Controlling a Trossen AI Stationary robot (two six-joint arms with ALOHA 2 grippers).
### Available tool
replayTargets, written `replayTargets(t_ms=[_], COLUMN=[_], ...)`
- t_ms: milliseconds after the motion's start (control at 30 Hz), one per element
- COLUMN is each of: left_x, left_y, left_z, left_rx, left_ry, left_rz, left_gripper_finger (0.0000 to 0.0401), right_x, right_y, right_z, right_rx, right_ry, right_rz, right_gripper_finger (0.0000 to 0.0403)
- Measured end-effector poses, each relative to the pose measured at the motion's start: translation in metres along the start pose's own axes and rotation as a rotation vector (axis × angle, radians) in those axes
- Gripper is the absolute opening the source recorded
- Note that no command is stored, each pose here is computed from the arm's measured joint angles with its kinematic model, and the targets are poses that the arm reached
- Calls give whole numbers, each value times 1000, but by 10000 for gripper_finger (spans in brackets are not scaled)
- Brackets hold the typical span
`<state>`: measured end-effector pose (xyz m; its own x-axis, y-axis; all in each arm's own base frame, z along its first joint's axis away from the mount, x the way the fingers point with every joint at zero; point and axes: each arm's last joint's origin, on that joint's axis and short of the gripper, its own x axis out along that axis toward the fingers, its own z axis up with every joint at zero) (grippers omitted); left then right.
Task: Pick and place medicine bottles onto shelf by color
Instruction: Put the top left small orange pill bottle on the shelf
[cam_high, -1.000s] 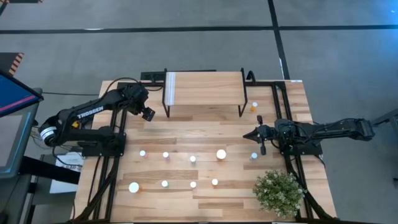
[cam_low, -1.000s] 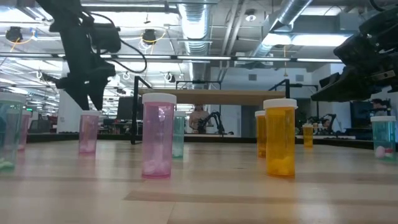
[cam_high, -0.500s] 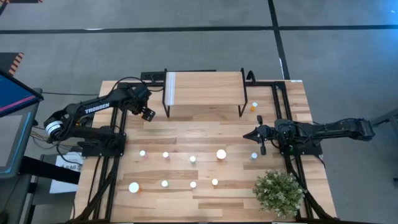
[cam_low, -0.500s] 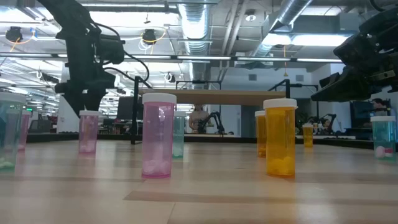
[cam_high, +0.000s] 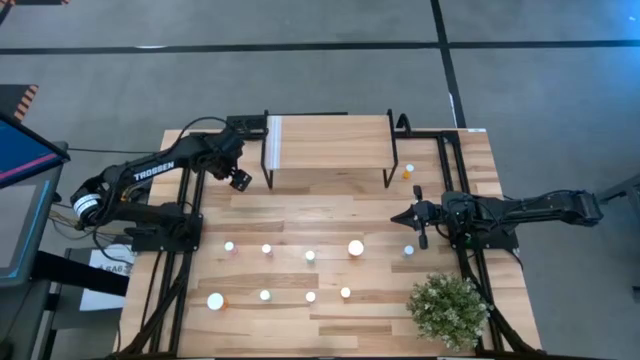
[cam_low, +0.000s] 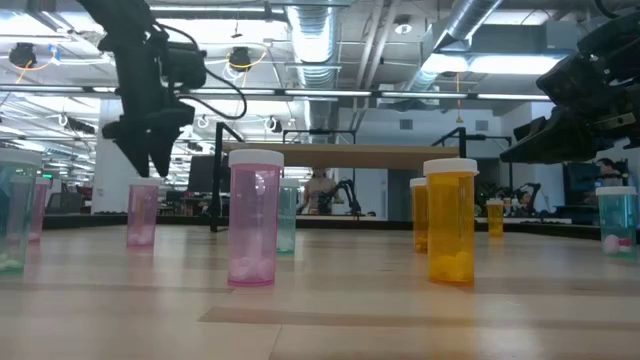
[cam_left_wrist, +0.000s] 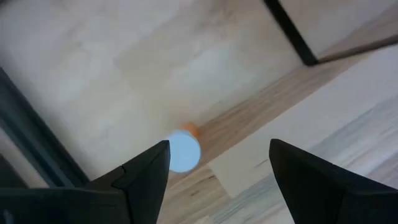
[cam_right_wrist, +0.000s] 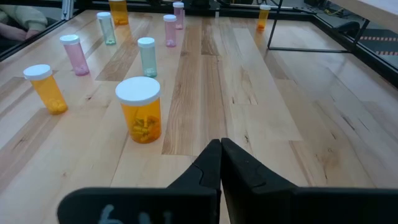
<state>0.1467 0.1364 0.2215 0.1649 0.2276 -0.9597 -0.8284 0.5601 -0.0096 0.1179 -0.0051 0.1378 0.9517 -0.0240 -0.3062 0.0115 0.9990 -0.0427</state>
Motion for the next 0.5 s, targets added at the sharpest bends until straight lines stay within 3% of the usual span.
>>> replayTargets(t_ms=[267,500], left_x=[-5,8], left_y=[2,8], left_z=[0,-8], left_rx=[19,62], left_ry=[16,47], left_rz=[70,88], left_gripper_finger=[261,261], right_x=[0,0], right_y=[0,0], right_z=[0,0], right_rx=[0,0], right_ry=[0,0], right_rz=[0,0], right_gripper_finger=[33,33])
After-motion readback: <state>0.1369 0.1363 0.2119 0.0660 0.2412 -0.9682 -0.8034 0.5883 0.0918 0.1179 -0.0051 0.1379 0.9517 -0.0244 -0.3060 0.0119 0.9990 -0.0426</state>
